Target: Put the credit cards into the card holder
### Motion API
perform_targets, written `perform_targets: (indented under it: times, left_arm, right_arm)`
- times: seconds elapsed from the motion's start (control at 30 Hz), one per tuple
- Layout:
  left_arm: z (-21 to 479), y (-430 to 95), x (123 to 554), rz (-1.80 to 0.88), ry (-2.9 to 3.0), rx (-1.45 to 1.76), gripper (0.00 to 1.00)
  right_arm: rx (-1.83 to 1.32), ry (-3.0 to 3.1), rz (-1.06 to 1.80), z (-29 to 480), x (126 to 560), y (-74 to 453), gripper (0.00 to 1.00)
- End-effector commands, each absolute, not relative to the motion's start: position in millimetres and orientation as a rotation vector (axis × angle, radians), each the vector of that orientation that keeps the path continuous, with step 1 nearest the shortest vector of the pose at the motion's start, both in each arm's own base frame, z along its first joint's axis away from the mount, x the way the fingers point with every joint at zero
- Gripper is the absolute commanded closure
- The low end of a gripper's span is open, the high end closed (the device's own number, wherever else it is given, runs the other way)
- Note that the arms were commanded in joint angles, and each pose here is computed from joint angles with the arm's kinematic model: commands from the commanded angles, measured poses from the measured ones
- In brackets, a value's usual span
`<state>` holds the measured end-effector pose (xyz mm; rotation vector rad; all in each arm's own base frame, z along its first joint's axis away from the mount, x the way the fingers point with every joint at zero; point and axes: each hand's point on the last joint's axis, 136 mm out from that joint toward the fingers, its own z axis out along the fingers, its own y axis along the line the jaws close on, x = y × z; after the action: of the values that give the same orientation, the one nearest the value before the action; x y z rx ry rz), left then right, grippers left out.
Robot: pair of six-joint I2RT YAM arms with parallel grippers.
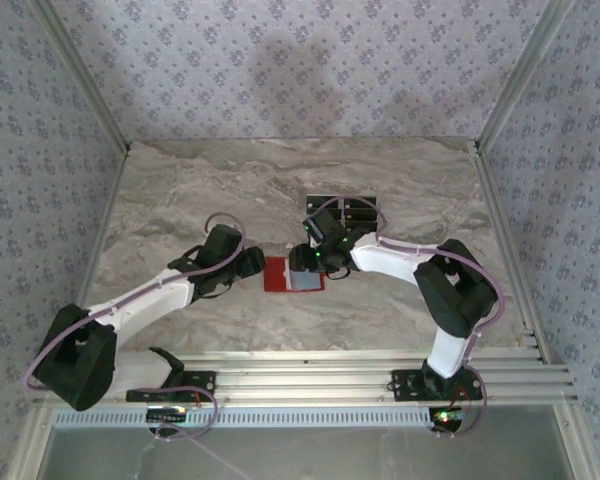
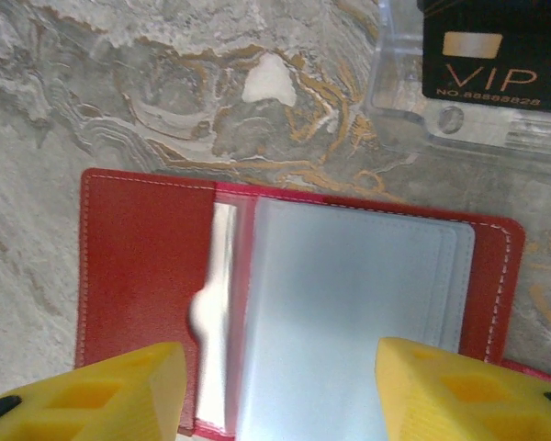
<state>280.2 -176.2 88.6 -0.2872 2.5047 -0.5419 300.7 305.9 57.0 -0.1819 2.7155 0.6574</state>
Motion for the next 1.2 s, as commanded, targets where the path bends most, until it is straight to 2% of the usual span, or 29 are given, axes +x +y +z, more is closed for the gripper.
perform_targets:
  times: [0.0,0.47,0.77,1.17]
  left_arm:
    - [84,-171,271,-0.509,2.525,-0.292,0.31]
    - [75,-192,253,-0.451,2.553,-0.131,0.21]
    - [70,-217,240,-0.462,2.541,0.009,0.21]
    - [64,-251,243,-0.439,2.515,0.135,0.21]
  right_arm:
    - [-0.224,2.739,0.63,50,303,303,0.41]
    - [-0.223,2.768,0.724,39,288,321,0.42]
    - [-0.14,2.777,0.787,30,287,326,0.43]
    - [-0.077,2.789,0.832,24,286,326,0.43]
